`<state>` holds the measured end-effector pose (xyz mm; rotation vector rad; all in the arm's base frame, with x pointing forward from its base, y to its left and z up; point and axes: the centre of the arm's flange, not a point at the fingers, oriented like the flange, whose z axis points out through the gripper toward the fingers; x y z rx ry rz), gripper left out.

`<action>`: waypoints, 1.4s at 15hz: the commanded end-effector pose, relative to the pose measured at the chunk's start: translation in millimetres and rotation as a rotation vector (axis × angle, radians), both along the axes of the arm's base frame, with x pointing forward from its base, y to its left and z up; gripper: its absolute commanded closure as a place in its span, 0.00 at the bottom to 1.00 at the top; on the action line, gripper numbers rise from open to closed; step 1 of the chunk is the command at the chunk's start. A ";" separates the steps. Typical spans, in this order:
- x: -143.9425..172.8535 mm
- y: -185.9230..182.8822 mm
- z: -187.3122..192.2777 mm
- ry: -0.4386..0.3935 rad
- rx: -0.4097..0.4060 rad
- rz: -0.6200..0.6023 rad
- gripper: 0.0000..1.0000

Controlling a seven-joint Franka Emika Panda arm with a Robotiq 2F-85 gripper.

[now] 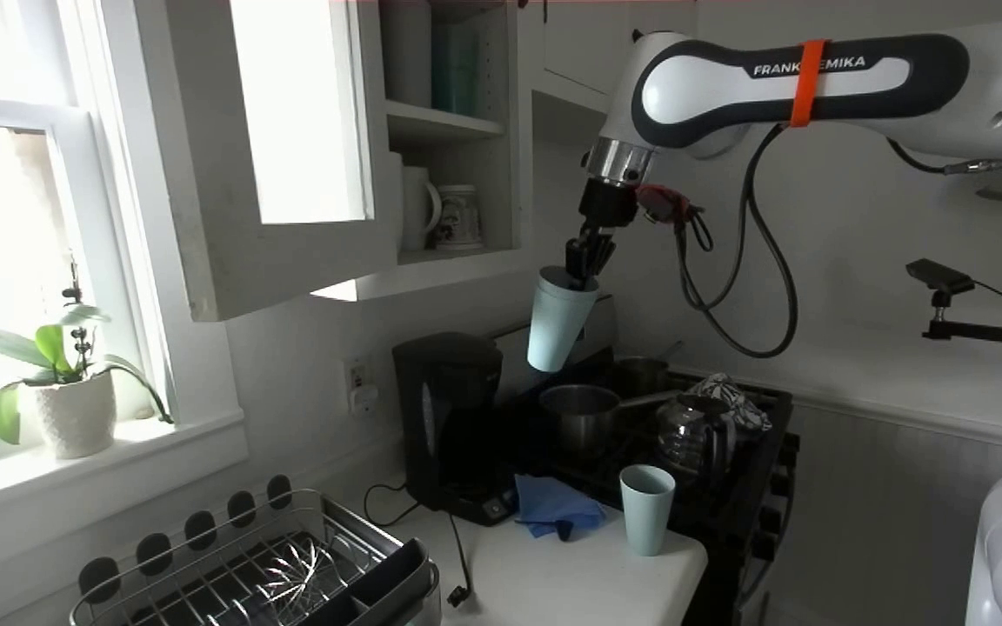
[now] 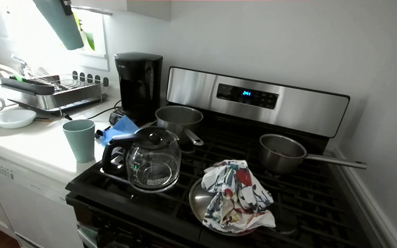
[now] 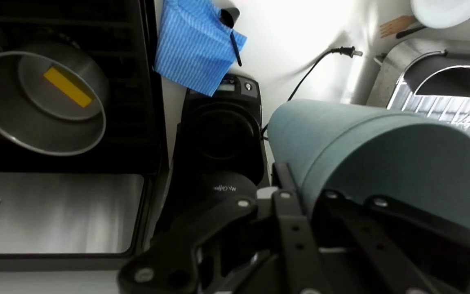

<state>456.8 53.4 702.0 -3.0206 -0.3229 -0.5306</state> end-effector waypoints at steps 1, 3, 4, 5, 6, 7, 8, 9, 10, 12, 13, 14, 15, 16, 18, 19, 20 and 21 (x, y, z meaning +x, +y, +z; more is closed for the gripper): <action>-9.6 -12.5 35.6 -0.049 0.043 0.059 0.98; -6.1 -8.8 23.6 -0.050 0.017 0.033 0.93; -7.1 -10.7 29.1 -0.061 0.018 0.039 0.93; -7.5 -11.6 31.6 -0.066 0.018 0.041 0.93; -7.5 -11.8 32.2 -0.068 0.018 0.043 0.93; -7.5 -11.6 32.1 -0.067 0.018 0.044 0.93; -7.5 -11.5 32.1 -0.067 0.018 0.044 0.93; -8.4 -11.3 34.6 -0.050 0.046 0.058 0.98; -9.8 -11.9 39.8 -0.052 0.059 0.060 0.98; -17.7 -16.6 55.7 -0.041 0.089 0.076 0.98; -21.4 -20.7 64.0 -0.035 0.106 0.079 0.98; -24.8 -24.7 75.1 -0.034 0.127 0.073 0.98; -27.9 -28.6 83.5 -0.034 0.138 0.063 0.98; -31.1 -31.4 96.5 -0.033 0.152 0.059 0.98; -33.2 -39.9 111.9 -0.041 0.180 0.041 0.98; -32.8 -42.0 121.7 -0.046 0.192 0.021 0.98; -33.0 -44.3 126.5 -0.053 0.204 0.008 0.98; -31.6 -44.6 134.4 -0.061 0.217 -0.004 0.98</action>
